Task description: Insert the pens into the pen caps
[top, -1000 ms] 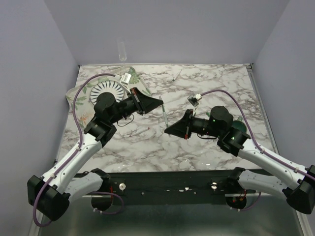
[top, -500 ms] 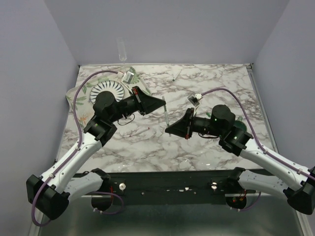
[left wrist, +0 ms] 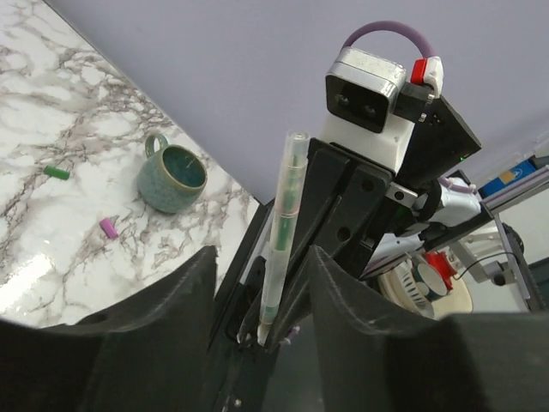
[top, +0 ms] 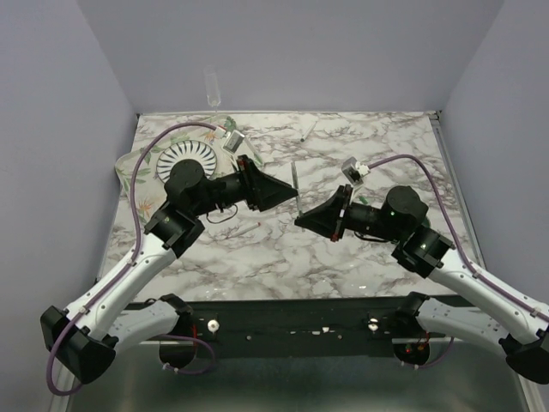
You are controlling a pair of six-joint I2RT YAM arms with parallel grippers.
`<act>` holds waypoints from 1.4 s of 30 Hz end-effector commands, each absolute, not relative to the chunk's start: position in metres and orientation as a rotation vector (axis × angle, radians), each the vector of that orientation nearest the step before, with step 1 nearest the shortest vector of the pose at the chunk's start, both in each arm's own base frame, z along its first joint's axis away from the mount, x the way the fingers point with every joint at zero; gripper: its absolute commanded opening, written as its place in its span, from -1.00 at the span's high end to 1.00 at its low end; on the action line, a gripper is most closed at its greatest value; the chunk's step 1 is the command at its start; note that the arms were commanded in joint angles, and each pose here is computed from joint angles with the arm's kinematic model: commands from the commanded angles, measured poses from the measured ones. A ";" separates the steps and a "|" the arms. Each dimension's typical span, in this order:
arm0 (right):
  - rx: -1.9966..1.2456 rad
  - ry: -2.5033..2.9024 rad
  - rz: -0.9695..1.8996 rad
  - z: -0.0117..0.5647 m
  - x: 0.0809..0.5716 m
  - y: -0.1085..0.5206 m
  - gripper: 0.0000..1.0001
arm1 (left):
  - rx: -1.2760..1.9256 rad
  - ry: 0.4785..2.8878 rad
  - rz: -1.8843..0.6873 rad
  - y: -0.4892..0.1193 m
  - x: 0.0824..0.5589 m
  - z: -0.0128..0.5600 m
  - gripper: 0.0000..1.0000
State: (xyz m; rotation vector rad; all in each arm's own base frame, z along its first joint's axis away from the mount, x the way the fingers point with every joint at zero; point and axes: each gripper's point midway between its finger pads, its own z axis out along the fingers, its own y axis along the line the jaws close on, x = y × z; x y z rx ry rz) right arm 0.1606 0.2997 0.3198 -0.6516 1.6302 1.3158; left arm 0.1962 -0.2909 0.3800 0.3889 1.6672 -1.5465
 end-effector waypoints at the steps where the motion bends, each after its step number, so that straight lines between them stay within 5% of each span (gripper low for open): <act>1: -0.675 1.510 1.305 0.351 0.157 0.296 0.99 | 0.448 1.565 -1.539 -0.283 0.183 0.408 -0.24; 17: -0.708 1.509 1.354 0.351 0.146 0.296 0.99 | 0.398 1.541 -1.494 -0.293 0.211 0.442 -0.42; 31: -0.710 1.531 1.385 0.346 0.146 0.301 0.99 | 0.380 1.555 -1.442 -0.292 0.221 0.440 -0.21; 37: -0.709 1.540 1.393 0.344 0.146 0.303 0.99 | 0.394 1.552 -1.451 -0.293 0.220 0.439 0.06; 42: -0.682 1.552 1.384 0.344 0.150 0.302 0.99 | 0.394 1.580 -1.469 -0.296 0.219 0.430 0.95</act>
